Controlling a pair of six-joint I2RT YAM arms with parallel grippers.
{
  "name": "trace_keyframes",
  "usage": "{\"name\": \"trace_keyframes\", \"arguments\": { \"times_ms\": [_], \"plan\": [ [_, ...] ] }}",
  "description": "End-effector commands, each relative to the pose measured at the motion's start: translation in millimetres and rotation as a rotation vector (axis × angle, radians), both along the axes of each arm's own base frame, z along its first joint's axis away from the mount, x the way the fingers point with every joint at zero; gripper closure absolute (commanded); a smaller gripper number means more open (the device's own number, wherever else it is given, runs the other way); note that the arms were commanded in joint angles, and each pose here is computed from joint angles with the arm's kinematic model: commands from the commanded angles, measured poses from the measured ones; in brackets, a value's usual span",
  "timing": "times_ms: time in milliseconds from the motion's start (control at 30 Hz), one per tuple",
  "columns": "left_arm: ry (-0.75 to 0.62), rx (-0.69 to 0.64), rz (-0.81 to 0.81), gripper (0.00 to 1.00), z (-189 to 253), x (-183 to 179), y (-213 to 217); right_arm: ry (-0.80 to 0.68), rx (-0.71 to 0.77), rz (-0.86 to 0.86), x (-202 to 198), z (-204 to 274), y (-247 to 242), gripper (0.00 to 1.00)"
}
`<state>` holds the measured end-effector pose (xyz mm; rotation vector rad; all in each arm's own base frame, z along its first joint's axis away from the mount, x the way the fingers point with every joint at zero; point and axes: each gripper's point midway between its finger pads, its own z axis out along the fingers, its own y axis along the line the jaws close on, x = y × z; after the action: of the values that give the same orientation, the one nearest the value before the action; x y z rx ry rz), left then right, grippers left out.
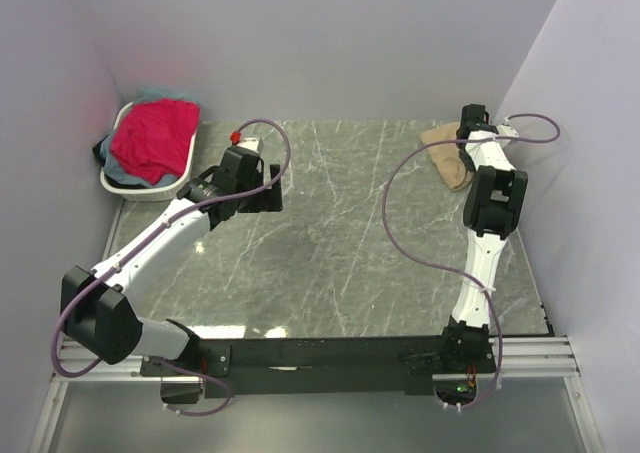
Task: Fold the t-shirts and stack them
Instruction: Neatly place the folded tshirt to the corner, then reset both grippers
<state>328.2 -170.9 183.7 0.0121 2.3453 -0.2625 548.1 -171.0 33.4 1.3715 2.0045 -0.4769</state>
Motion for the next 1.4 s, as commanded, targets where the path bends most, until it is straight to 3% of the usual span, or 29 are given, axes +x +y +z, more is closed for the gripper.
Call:
{"name": "trace_keyframes", "arguments": {
  "times_ms": [0, 33, 67, 133, 267, 300, 433, 633, 833, 1033, 1167, 1267, 1367],
  "plan": [
    [-0.073, -0.033, -0.007, 0.00, 25, -3, 2, -0.064, -0.015, -0.064, -3, 30, -14, 1.00],
    [-0.073, -0.035, -0.005, 0.01, 26, -3, 2, -0.077, -0.012, -0.070, 0, 34, -15, 0.95],
    [-0.073, -0.034, -0.004, 0.01, 27, -3, 2, -0.081, -0.005, -0.057, 2, 33, -14, 0.73],
    [-0.071, -0.036, -0.002, 0.01, 28, -4, 2, -0.089, 0.010, -0.024, 7, 32, -10, 0.69],
    [-0.075, -0.045, -0.006, 0.00, 30, -4, 0, -0.089, 0.009, 0.004, 4, 29, -5, 0.07],
    [-0.078, -0.048, -0.007, 0.00, 31, -4, 0, -0.102, 0.006, 0.013, 3, 31, -3, 0.01],
    [-0.082, -0.061, -0.008, 0.01, 32, -5, 0, -0.130, -0.039, 0.066, 0, 43, 11, 0.00],
    [-0.087, -0.095, -0.023, 0.00, 38, -8, -6, -0.181, -0.222, 0.179, -10, 87, 61, 0.00],
    [-0.096, -0.115, -0.029, 0.01, 41, -13, -5, -0.113, -0.362, 0.186, -33, 114, 99, 0.00],
    [-0.096, -0.133, -0.036, 0.01, 41, -14, -8, -0.022, -0.348, 0.285, -41, 125, 135, 0.00],
    [-0.105, -0.139, -0.035, 0.01, 43, -13, -9, 0.021, -0.347, 0.489, -52, 122, 195, 0.00],
    [-0.109, -0.143, -0.032, 0.01, 45, -14, -8, -0.030, -0.337, 0.663, -79, 125, 232, 0.00],
    [-0.112, -0.148, -0.024, 0.01, 47, -15, -7, -0.177, -0.271, 0.764, -88, 155, 262, 0.00]
  ]
}}
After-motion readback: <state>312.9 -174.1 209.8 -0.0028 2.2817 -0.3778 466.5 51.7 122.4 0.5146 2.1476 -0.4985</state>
